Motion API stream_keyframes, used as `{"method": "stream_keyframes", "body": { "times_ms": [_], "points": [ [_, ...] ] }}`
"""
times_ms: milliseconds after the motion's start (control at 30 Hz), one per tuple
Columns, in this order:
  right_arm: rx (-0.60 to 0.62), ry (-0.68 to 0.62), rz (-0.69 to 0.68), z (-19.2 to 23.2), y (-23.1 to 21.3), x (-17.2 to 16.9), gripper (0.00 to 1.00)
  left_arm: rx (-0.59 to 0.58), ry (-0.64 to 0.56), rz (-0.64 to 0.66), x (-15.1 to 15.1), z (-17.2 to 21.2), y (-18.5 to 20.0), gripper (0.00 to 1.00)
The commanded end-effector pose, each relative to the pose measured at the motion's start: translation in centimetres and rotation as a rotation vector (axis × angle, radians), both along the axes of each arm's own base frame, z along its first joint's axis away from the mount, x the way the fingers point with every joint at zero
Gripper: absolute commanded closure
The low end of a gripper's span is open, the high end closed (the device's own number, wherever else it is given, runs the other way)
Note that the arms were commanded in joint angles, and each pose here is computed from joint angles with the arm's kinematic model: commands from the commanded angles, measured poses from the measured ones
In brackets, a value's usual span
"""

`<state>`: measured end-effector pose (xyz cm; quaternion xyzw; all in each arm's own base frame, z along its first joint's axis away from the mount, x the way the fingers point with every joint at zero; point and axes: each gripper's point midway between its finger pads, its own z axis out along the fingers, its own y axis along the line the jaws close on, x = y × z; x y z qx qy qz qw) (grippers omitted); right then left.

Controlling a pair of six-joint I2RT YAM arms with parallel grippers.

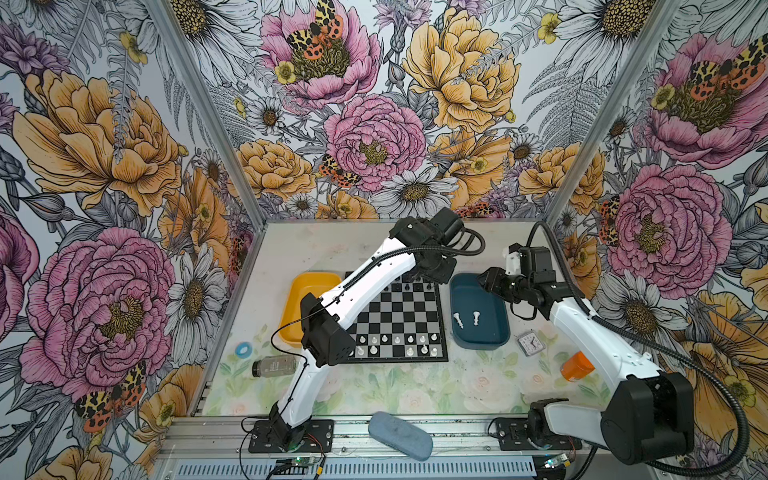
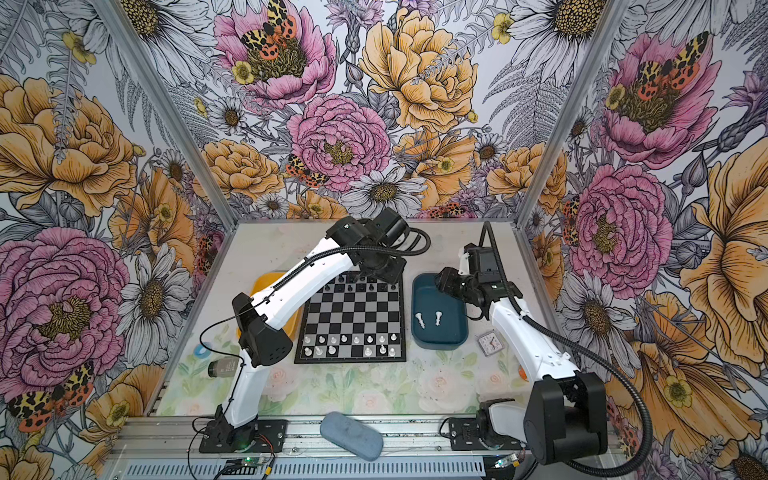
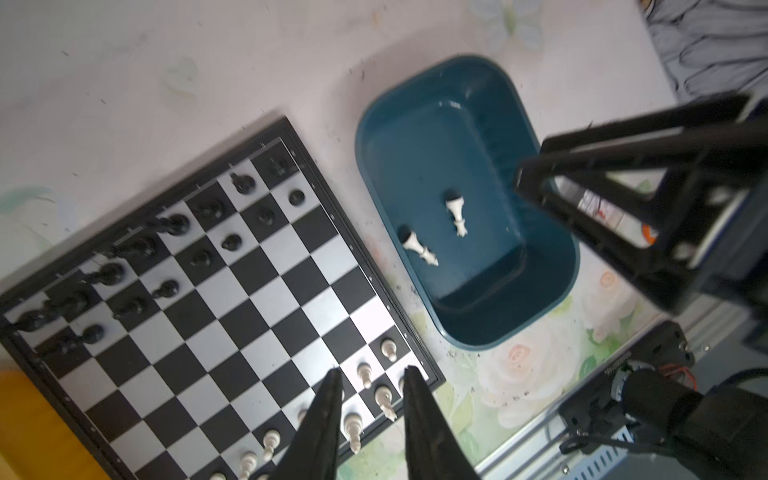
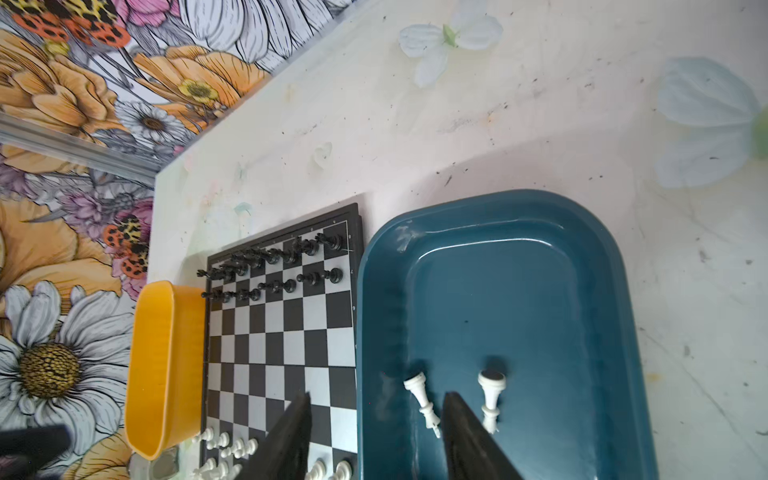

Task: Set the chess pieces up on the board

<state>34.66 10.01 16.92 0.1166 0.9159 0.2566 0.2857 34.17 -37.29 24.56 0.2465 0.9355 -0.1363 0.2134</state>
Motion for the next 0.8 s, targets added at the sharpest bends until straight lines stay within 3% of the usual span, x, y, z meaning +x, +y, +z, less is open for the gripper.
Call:
{"method": "stream_keyframes", "body": {
  "times_ms": [0,300,500,600,767],
  "points": [
    [-0.103,0.079,0.011,-1.2,-0.5,-0.4,0.48,-0.071,-0.129,0.041,4.1,2.9,0.5,0.73],
    [-0.221,0.230,0.028,-4.0,-0.8,-0.5,0.50,-0.289,-0.298,0.113,9.0,8.2,3.5,0.77],
    [-0.310,0.339,0.085,-6.4,-0.3,-0.3,0.52,-0.654,-0.579,0.196,9.5,15.6,7.0,0.75],
    [-0.347,0.382,0.106,-7.3,-0.2,-0.5,0.52,-0.745,-0.633,0.222,9.0,16.0,9.0,0.72],
    [-0.377,0.439,0.113,-9.0,-0.5,-0.9,0.53,-0.743,-0.629,0.211,8.2,14.2,9.9,0.72]
  ]
}}
